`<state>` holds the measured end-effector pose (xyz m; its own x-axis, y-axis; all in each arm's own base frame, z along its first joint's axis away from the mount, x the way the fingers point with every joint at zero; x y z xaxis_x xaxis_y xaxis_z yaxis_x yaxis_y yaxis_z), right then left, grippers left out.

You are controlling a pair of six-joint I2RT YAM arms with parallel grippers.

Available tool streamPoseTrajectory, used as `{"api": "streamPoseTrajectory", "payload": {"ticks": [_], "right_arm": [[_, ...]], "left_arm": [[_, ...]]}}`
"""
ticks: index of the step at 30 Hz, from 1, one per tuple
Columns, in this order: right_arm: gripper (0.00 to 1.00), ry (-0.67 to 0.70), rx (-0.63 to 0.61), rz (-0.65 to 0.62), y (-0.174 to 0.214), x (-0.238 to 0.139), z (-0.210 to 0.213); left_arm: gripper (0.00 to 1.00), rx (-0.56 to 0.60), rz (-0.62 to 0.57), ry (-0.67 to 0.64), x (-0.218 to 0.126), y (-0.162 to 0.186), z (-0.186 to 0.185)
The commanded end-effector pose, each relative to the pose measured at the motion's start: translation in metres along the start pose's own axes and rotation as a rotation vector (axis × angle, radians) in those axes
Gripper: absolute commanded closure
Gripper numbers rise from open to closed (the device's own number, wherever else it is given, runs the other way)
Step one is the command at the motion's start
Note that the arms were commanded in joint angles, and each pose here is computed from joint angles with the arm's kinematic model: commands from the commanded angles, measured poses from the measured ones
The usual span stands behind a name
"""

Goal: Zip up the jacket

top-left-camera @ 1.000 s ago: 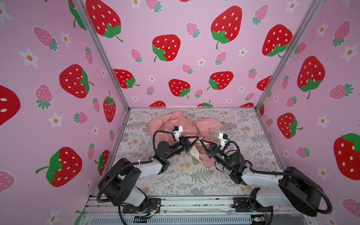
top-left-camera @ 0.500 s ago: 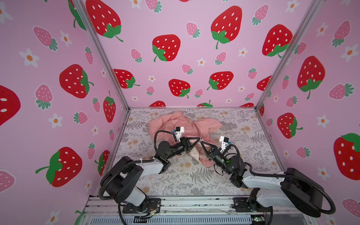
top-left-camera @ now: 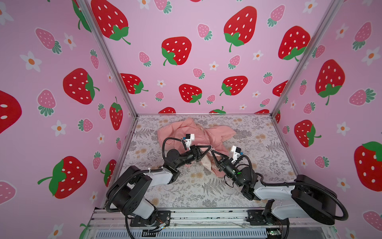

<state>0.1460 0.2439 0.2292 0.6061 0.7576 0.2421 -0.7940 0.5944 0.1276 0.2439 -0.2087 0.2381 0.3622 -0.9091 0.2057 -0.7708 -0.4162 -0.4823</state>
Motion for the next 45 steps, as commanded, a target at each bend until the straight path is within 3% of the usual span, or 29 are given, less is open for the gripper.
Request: {"api": "streamPoseTrajectory", "payload": {"ticks": [1,14,32,45], "right_arm": [[1.0,0.056,0.115,0.318,0.04,-0.002,-0.006],[1.0,0.137,0.115,0.281,0.037,0.0,-0.014],[1.0,0.211,-0.009,0.48,0.079,0.026,-0.017],[1.0,0.168,-0.057,0.607,0.106,0.043,-0.005]], "left_arm": [[1.0,0.129,-0.121,0.007,0.003,-0.02,-0.012],[1.0,0.27,-0.19,-0.016,-0.007,-0.037,-0.039],[1.0,0.288,-0.204,-0.035,0.001,-0.059,-0.035],[1.0,0.274,-0.191,-0.037,0.014,-0.063,-0.011]]}}
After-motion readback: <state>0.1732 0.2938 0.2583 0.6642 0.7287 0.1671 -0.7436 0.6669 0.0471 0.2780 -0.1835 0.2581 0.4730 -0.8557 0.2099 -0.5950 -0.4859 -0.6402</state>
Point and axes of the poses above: each gripper's point midway between its finger pads, its own x axis out along the fingers, its own z axis along the line the jaws close on, y = z × x, the point moved 10 cm from there along -x, back along the fingers, and after that the axes turned 13 degrees about x, right-handed, at the moved point
